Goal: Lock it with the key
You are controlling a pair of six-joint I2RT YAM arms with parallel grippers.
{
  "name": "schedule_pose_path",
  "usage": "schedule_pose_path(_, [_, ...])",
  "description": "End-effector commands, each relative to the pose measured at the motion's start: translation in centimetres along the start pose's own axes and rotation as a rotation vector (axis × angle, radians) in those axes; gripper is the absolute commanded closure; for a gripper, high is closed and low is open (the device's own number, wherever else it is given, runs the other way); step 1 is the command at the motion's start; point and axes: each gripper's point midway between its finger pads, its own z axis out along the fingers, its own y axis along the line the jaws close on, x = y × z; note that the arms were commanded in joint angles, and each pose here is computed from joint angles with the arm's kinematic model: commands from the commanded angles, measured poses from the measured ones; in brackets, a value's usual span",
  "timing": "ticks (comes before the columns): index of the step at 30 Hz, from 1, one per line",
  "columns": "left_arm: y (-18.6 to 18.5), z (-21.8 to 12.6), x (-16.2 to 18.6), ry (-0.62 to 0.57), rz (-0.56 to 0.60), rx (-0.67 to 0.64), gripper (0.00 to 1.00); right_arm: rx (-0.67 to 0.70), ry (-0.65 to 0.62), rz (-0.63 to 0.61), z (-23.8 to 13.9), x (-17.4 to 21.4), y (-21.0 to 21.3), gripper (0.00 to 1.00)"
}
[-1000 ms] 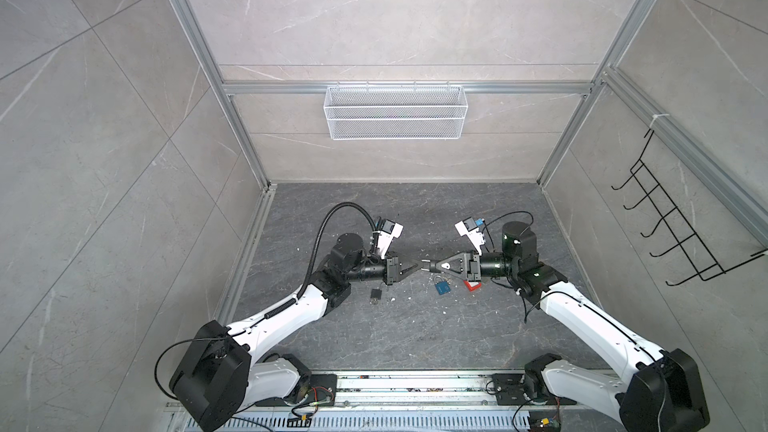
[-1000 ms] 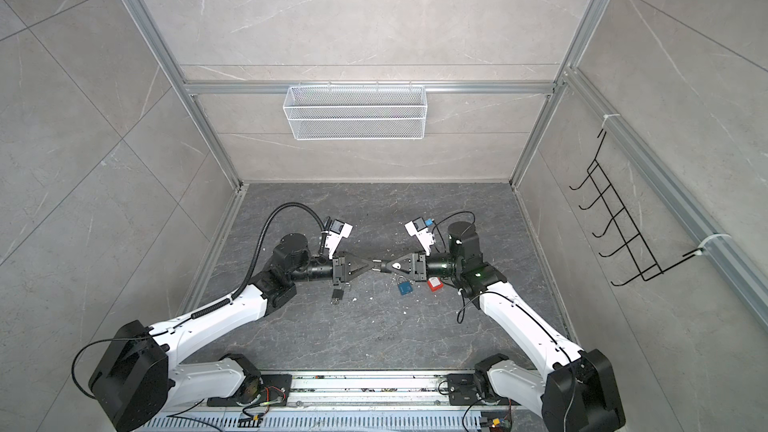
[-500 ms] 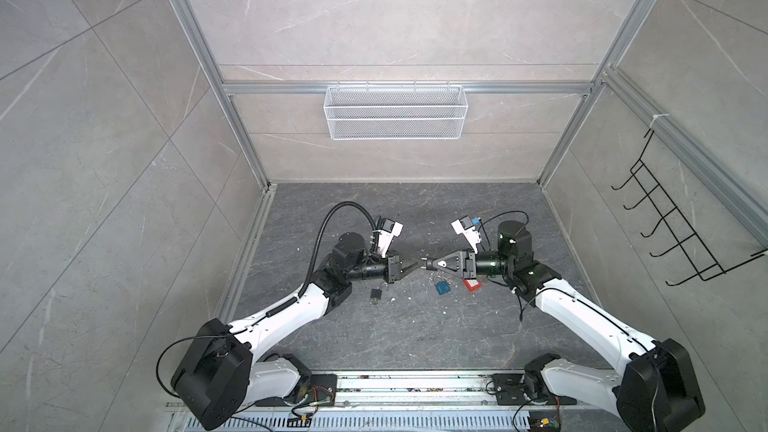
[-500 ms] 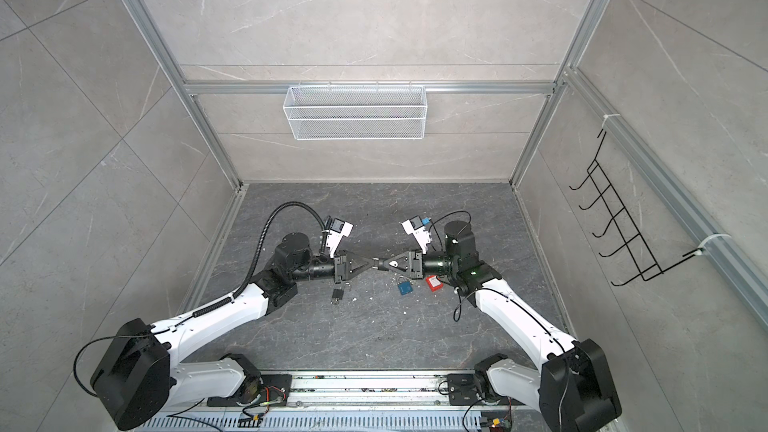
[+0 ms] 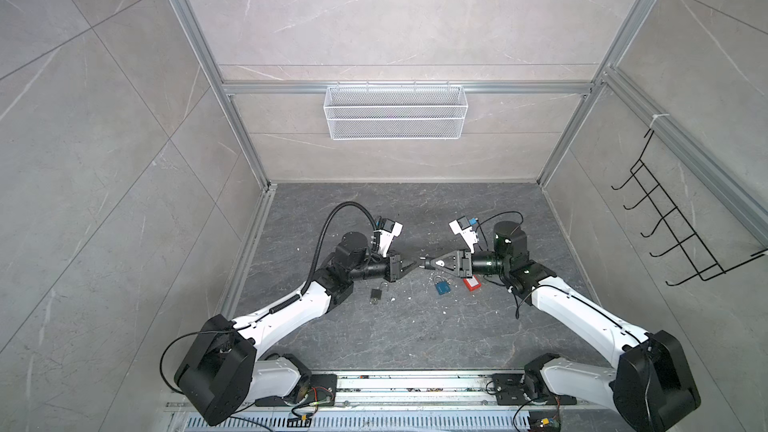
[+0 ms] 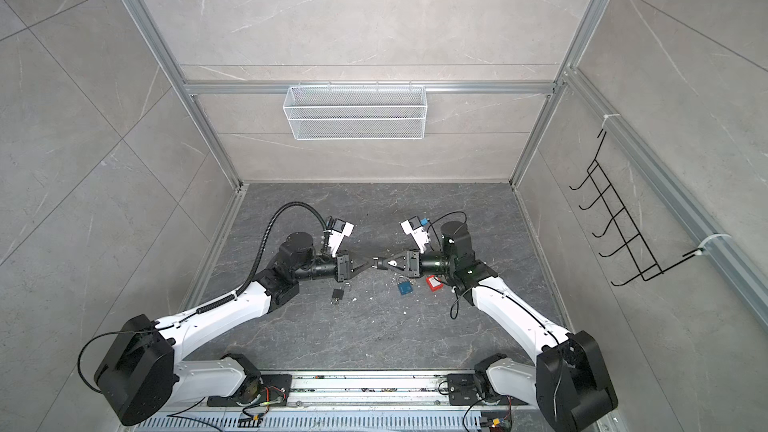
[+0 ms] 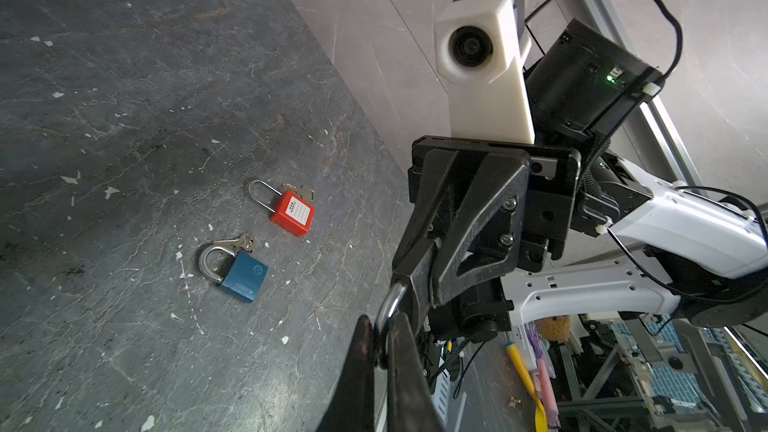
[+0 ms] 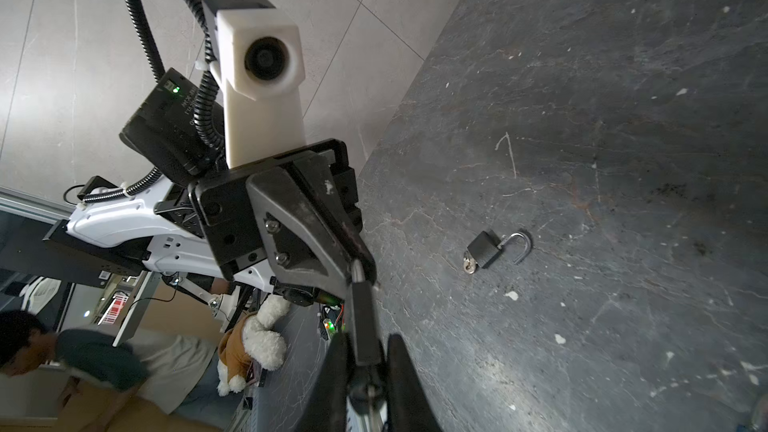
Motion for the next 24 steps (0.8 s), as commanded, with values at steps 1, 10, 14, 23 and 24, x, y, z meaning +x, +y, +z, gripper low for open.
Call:
schedule_pose_path(1, [-9.3,0.8,-0.4,0.052,0.218,0.283,1.0,0.015,0.032,0.006,2.2,1.2,-0.6,1.0])
schedule_pose_path(10, [-1.5,-2.3,-2.9,-0.126,0.203,-0.224,0.0,0.086,-0.031,0.027,0.3,-0.2,-1.4,1.0])
schedule_pose_path(14, [2.3,-5.2,-4.3,-0.231,0.177,-0.425,0.0,0.118,-0.042,0.009,-0.6,-0.7,-1.3,1.0])
schedule_pose_path(23, [2.6,-6.5,-4.1,-0.242,0.108,-0.191,0.01,0.095,-0.041,-0.015,-1.6,-0.7,0.5,1.0])
schedule_pose_path(24, [2.0,-6.3,-3.9,-0.237,0.115,-0.15,0.01,0.091,-0.043,-0.017,-1.6,-0.7,0.6,1.0])
